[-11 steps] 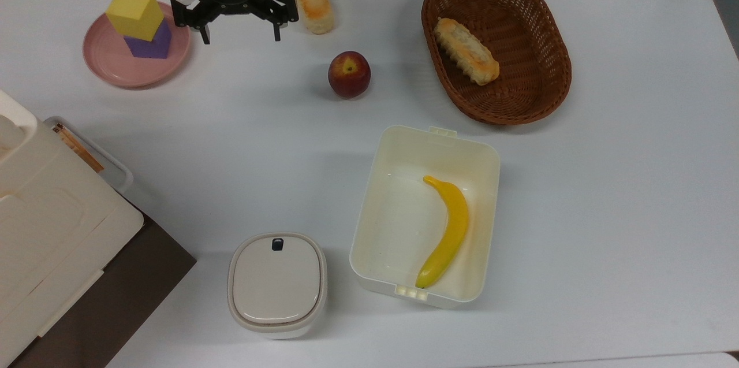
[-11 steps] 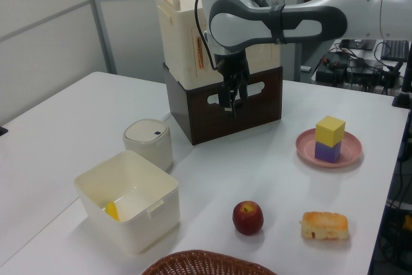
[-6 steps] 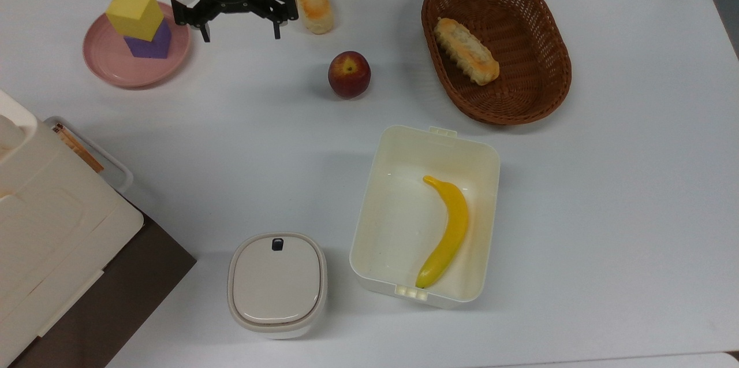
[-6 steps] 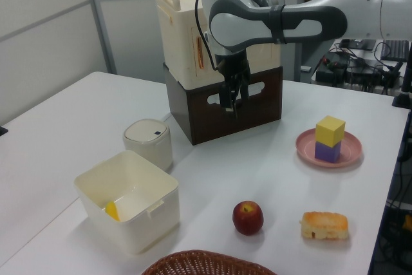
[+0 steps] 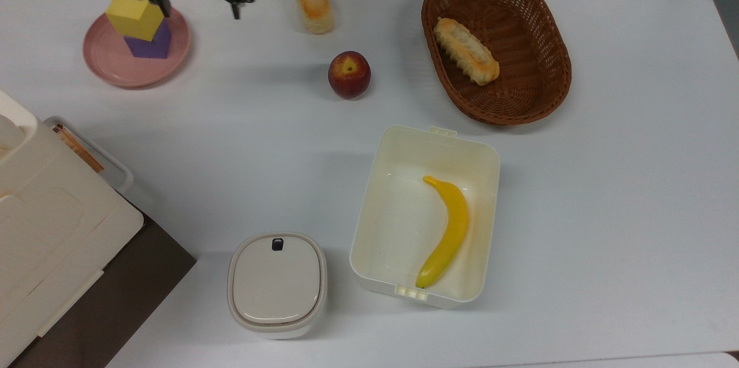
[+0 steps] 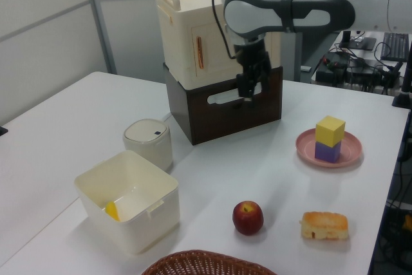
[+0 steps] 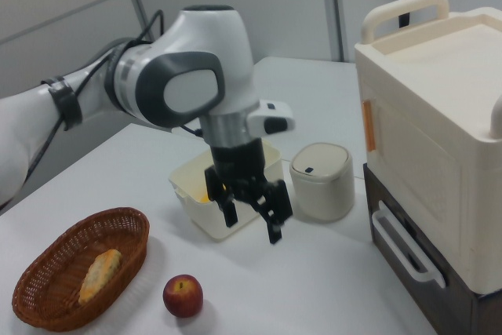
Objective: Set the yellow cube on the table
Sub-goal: 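Move the gripper over the yellow cube stacked on the purple cube, then lower the gripper and close it on the yellow cube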
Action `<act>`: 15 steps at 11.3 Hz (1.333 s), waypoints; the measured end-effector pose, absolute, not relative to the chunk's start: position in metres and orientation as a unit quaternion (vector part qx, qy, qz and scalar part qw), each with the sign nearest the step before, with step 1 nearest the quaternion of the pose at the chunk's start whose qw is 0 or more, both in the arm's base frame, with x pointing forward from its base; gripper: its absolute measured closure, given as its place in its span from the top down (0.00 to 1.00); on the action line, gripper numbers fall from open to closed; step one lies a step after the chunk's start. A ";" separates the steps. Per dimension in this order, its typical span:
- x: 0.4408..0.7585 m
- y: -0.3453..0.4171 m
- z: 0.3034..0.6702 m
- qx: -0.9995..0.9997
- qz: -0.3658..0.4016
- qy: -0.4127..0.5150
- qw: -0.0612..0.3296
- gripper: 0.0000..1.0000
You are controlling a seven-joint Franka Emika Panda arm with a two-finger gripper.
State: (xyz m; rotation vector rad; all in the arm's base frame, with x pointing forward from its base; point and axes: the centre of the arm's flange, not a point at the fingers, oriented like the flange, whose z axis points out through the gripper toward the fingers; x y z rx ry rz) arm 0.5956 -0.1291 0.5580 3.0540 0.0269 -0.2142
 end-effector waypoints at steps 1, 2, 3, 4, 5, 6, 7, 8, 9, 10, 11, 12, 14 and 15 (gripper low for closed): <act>0.589 -0.147 0.554 0.996 -0.083 -0.006 0.036 1.00; 0.583 -0.164 0.549 0.995 -0.097 -0.017 0.032 1.00; 0.576 -0.181 0.544 0.994 -0.108 -0.022 0.026 1.00; 0.569 -0.200 0.537 0.993 -0.115 -0.022 0.021 1.00; 0.561 -0.221 0.530 0.992 -0.123 -0.023 0.014 1.00; 0.552 -0.241 0.523 0.991 -0.130 -0.023 0.007 1.00; 0.544 -0.259 0.514 0.990 -0.139 -0.019 -0.001 1.00; 0.535 -0.273 0.504 0.989 -0.148 -0.018 -0.009 1.00; 0.529 -0.286 0.492 0.987 -0.159 -0.022 -0.016 1.00; 0.525 -0.296 0.479 0.985 -0.170 -0.030 -0.022 1.00; 0.522 -0.305 0.466 0.982 -0.181 -0.037 -0.025 1.00; 0.520 -0.313 0.453 0.980 -0.194 -0.042 -0.025 1.00; 0.517 -0.326 0.431 0.975 -0.214 -0.049 -0.025 1.00; 0.517 -0.328 0.423 0.973 -0.222 -0.050 -0.025 1.00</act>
